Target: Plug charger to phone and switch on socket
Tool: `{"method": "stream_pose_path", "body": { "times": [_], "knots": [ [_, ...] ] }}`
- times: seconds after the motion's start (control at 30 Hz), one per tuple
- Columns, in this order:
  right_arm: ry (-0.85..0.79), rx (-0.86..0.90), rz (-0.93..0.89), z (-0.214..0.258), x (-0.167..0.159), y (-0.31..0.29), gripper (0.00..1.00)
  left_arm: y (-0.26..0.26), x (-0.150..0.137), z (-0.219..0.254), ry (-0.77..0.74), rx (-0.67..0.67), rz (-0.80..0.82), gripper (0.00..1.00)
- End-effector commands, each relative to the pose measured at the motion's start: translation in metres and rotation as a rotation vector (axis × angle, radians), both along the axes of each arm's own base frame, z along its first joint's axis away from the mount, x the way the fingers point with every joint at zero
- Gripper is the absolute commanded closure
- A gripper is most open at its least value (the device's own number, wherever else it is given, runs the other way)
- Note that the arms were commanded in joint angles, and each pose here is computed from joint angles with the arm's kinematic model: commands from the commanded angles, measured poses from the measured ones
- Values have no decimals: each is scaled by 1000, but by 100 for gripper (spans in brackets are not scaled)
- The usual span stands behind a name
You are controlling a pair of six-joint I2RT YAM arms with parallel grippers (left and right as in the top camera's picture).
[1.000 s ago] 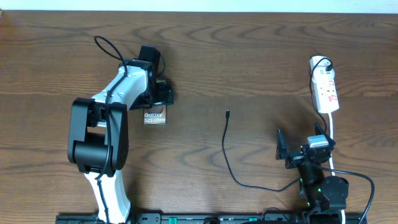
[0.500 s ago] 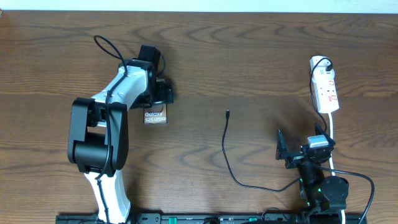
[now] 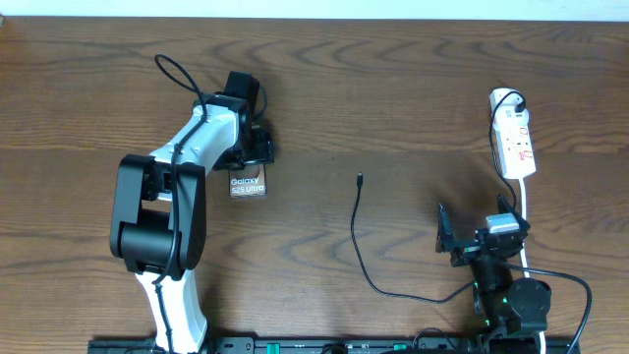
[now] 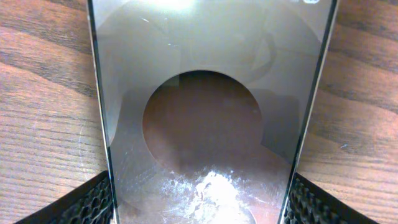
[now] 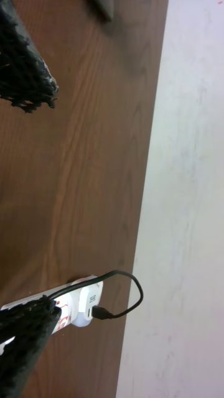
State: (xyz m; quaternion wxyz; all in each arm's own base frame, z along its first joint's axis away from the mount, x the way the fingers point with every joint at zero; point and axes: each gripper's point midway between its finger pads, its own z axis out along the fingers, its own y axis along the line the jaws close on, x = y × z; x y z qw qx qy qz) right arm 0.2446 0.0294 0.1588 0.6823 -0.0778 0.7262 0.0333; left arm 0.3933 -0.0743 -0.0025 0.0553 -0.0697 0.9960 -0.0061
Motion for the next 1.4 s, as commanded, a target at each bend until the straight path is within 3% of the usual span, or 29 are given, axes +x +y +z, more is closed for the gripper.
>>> {"method": "stream_pose_path", "body": {
  "times": [0.0, 0.1, 0.53, 0.8, 0.97, 1.2, 1.37],
  "knots": [
    [-1, -2, -7, 0, 0, -1, 1, 1, -14, -18, 70, 18, -4, 25],
    [-1, -2, -7, 0, 0, -1, 1, 1, -14, -17, 66, 18, -3, 29],
    [-8, -1, 6, 1, 0, 1, 1, -2, 4, 32, -71, -10, -3, 30],
    [-7, 2, 10, 2, 0, 2, 1, -3, 5, 36, -83, -18, -4, 32],
    [22, 140, 106, 3, -4, 19, 1, -4, 5, 36, -82, -20, -4, 34],
    [176, 144, 171, 40, -14, 31, 1, -31, -5, 40, -35, -179, -28, 36],
    [341, 161, 312, 96, 1, 56, 1, -38, -9, 61, -52, -231, -28, 37]
  ]
}}
